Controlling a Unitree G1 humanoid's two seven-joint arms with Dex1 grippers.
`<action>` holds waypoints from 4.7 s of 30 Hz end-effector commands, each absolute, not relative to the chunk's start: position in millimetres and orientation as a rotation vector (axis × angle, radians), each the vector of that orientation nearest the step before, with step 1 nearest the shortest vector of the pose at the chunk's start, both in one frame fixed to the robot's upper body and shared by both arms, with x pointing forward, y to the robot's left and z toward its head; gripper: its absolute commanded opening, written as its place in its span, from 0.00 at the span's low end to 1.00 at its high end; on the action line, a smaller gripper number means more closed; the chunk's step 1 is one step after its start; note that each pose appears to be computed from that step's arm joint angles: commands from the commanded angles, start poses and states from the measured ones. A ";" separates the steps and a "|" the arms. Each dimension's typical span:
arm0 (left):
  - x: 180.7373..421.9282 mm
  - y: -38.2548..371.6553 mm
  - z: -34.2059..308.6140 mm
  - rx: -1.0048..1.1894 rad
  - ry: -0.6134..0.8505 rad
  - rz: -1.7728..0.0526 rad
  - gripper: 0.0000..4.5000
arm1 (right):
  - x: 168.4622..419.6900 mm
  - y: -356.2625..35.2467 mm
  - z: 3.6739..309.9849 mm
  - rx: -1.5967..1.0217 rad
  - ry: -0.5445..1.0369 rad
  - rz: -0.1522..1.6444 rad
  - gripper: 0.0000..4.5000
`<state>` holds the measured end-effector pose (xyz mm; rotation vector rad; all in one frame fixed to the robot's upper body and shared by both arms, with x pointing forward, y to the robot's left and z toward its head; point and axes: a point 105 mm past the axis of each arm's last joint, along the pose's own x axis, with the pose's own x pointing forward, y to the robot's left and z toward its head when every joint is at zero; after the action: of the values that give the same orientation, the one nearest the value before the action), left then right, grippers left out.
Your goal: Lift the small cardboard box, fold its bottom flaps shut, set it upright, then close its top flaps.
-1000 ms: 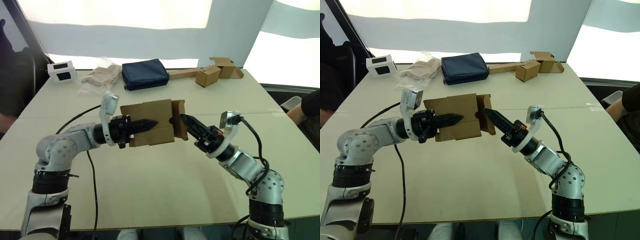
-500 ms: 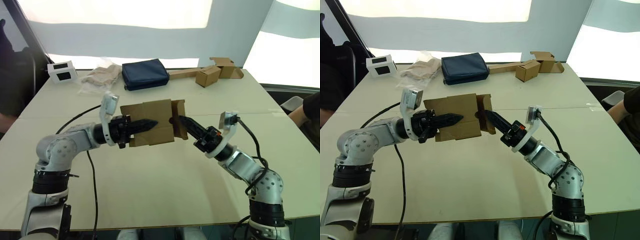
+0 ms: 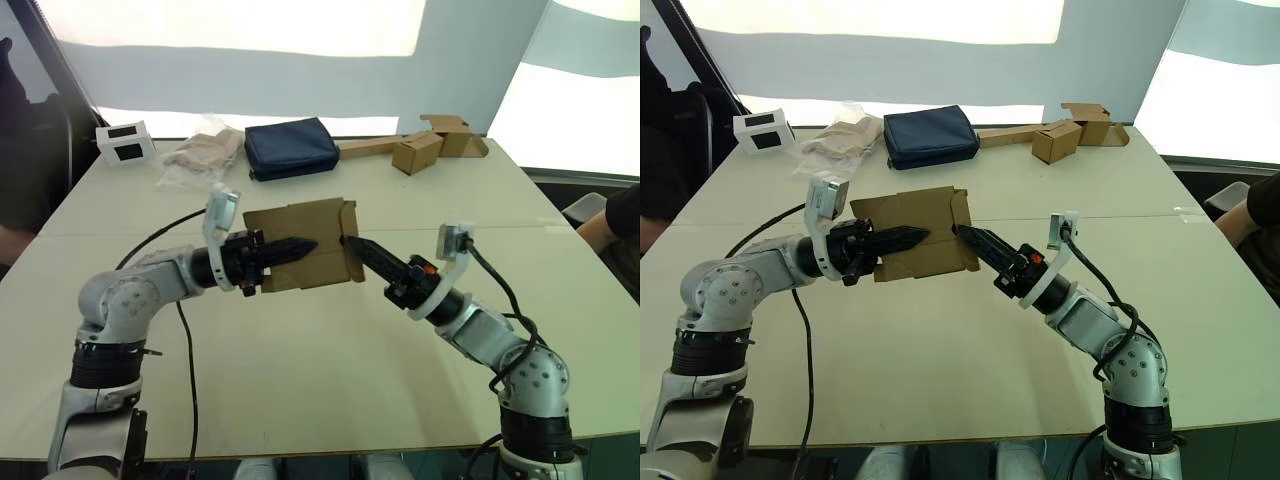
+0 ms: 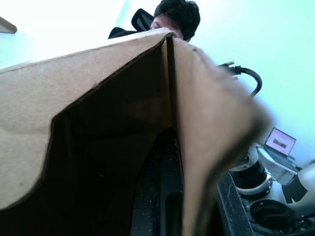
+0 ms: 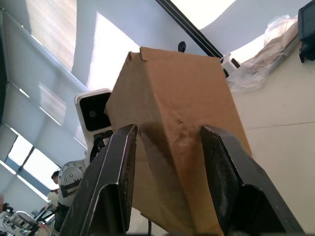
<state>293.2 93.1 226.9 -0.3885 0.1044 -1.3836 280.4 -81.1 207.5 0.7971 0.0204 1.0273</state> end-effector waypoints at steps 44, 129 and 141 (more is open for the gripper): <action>290.3 93.9 241.1 -0.382 0.048 -1.387 0.00 | 283.1 -99.3 215.6 0.743 -0.035 0.995 0.53; 290.2 86.3 235.7 -0.376 0.080 -1.395 0.00 | 286.6 -105.0 217.9 0.518 -0.002 0.873 0.11; 324.0 82.1 215.0 0.424 0.287 -1.277 0.00 | 283.2 -155.8 212.1 0.337 0.007 0.723 0.11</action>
<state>322.4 80.9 209.5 0.2927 0.2991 -1.2560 288.1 -158.5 200.0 0.3790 0.0614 0.7002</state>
